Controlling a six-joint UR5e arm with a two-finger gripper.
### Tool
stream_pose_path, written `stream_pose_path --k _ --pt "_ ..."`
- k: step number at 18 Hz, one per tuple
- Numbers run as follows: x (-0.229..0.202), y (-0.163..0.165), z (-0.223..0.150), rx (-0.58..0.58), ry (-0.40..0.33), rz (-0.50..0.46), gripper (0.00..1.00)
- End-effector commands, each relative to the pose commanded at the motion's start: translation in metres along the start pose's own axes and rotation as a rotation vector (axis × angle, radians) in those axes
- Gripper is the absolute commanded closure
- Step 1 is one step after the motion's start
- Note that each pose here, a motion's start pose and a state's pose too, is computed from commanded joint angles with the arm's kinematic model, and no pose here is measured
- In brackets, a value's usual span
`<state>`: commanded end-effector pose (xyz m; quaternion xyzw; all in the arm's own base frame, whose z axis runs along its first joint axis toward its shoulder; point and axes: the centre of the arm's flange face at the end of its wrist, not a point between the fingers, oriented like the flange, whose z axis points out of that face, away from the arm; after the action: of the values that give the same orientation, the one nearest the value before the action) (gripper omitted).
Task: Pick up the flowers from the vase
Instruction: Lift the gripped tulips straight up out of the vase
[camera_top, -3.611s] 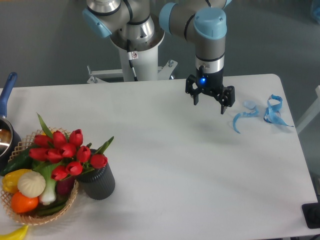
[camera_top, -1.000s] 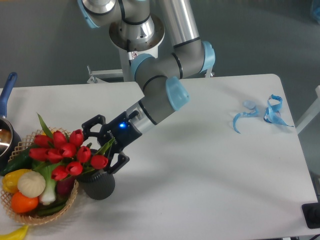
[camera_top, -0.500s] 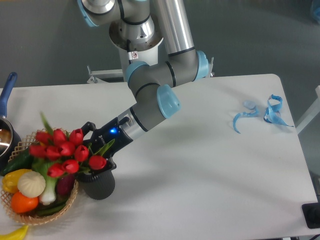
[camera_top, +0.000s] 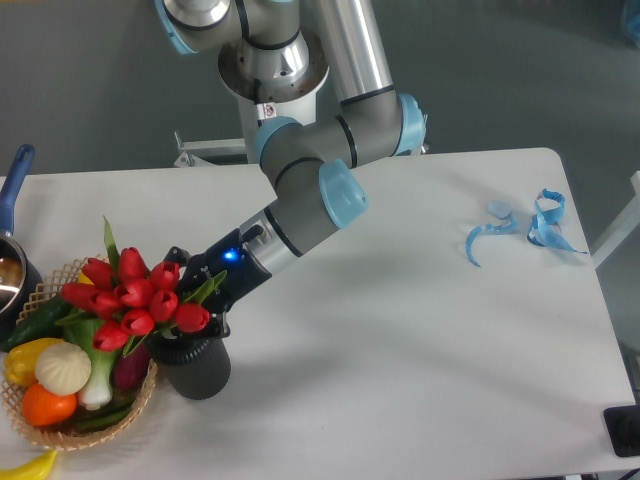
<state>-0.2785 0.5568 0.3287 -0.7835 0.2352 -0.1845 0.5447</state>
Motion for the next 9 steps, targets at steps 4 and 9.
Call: stream_pose_path --k 4,9 --pt "0.001 -0.022 -0.021 0.048 -0.020 -0.009 0.96" --pt "-0.011 -0.051 -0.041 0.099 -0.034 -0.053 0.96"
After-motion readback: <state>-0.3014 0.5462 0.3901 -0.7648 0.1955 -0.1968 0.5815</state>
